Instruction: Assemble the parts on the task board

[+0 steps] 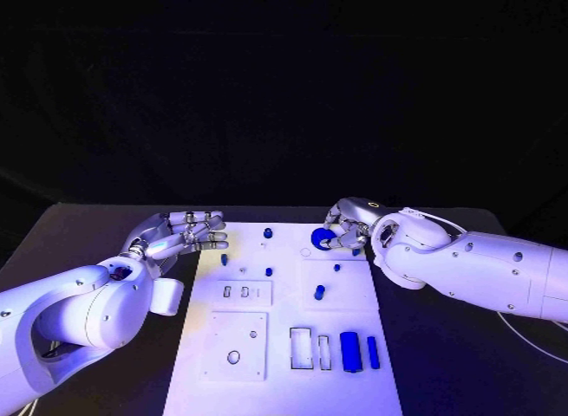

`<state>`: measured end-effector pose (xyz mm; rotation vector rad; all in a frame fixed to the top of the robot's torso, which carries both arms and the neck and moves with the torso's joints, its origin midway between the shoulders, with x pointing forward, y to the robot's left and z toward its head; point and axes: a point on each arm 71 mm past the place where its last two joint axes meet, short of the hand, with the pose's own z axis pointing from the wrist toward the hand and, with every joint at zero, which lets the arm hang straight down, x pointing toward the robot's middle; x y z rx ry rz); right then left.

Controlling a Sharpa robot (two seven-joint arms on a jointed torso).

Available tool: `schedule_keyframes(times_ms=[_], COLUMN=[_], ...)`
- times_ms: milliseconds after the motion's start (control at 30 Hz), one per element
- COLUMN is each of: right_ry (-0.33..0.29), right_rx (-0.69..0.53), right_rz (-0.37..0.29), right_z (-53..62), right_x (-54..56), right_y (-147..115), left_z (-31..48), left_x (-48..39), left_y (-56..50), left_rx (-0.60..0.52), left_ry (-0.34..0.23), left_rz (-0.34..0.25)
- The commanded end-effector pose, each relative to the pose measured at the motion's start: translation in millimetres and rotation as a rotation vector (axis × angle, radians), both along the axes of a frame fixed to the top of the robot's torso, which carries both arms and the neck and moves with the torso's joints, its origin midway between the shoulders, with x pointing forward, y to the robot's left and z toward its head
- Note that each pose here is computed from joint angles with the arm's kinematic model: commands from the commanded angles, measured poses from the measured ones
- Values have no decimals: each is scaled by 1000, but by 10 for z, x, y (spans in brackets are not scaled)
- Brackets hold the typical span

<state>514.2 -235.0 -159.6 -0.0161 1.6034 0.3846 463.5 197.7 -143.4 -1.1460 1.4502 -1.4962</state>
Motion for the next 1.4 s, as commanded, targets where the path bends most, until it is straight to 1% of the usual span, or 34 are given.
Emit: schedule_keyframes(times_ms=[33, 200, 333, 667, 1067, 1400], right_ry=[-64, -88, -93, -74, -68, -30], right_rx=[-85, -114, -131, -150, -125, -126], right_rz=[19, 31, 37, 30, 23, 12], right_z=[25, 33, 31, 14, 13, -16], right_x=[-2, -3, -5, -9, -5, 11], right_y=[41, 87, 108, 61, 45, 5], left_z=[8, 9, 9, 7, 2, -1], left_x=[-9, -9, -9, -8, -2, -1], left_y=[-23, -20, -19, -9, -2, 4], left_rx=[-5, -5, -5, -3, -1, 0], left_ry=[-2, -2, -2, 0, 3, 7], left_rz=[-22, -20, -20, -18, -17, -16])
